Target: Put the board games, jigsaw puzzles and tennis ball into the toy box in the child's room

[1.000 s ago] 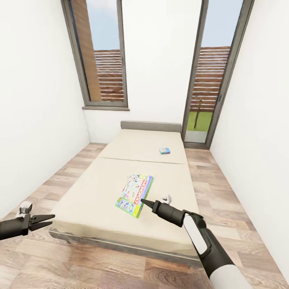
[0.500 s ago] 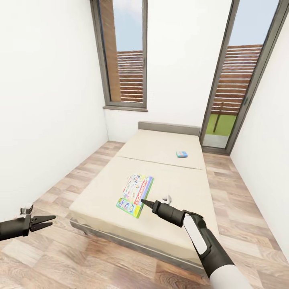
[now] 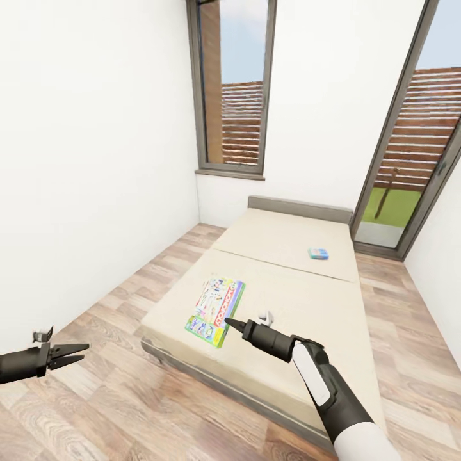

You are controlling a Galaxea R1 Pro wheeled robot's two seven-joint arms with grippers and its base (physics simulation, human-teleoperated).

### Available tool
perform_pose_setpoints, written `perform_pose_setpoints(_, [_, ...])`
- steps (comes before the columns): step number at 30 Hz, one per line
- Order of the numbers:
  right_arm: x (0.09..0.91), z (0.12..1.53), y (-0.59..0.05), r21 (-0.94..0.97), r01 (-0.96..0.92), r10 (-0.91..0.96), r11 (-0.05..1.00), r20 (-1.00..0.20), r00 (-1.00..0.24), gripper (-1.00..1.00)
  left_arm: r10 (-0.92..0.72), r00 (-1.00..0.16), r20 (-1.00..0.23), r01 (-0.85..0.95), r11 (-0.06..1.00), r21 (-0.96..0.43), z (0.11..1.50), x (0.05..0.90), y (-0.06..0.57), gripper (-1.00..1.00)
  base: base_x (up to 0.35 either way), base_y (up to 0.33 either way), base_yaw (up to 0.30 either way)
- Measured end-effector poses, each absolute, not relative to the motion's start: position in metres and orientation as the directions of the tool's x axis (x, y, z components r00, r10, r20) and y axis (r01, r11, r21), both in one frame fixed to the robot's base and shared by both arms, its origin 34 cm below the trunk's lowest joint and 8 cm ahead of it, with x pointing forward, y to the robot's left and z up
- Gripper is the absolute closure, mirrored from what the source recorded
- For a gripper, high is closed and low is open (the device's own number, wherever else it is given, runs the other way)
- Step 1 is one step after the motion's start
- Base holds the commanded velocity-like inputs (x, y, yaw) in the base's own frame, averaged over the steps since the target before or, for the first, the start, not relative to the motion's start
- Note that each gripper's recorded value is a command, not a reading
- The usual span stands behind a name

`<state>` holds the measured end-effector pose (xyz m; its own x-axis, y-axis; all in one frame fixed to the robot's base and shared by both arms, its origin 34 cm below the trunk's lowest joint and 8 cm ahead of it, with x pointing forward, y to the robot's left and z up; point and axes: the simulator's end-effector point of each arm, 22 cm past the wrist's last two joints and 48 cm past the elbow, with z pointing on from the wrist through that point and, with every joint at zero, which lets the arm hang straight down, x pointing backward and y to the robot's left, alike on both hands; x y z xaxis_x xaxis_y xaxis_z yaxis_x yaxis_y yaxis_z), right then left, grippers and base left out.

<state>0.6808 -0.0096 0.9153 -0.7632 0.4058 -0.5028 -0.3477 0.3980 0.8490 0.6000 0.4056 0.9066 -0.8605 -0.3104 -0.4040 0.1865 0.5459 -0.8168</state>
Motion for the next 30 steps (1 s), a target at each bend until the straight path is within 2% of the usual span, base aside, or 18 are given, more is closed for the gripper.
perform_pose_setpoints(26, [0.678,0.948,-0.012,0.847,-0.346,0.404,0.403,-0.504,-0.763,1.0,-0.309,-0.864,-0.398,0.185,0.54,-0.821,0.938,0.597,0.401,-1.0,0.0,0.0,0.289])
perform_pose_setpoints(30, [0.677,0.952,-0.014,0.846,-0.345,0.404,0.406,-0.505,-0.763,1.0,-0.31,-0.865,-0.395,0.154,0.586,-0.796,0.931,0.599,0.406,-1.0,0.0,0.0,0.289])
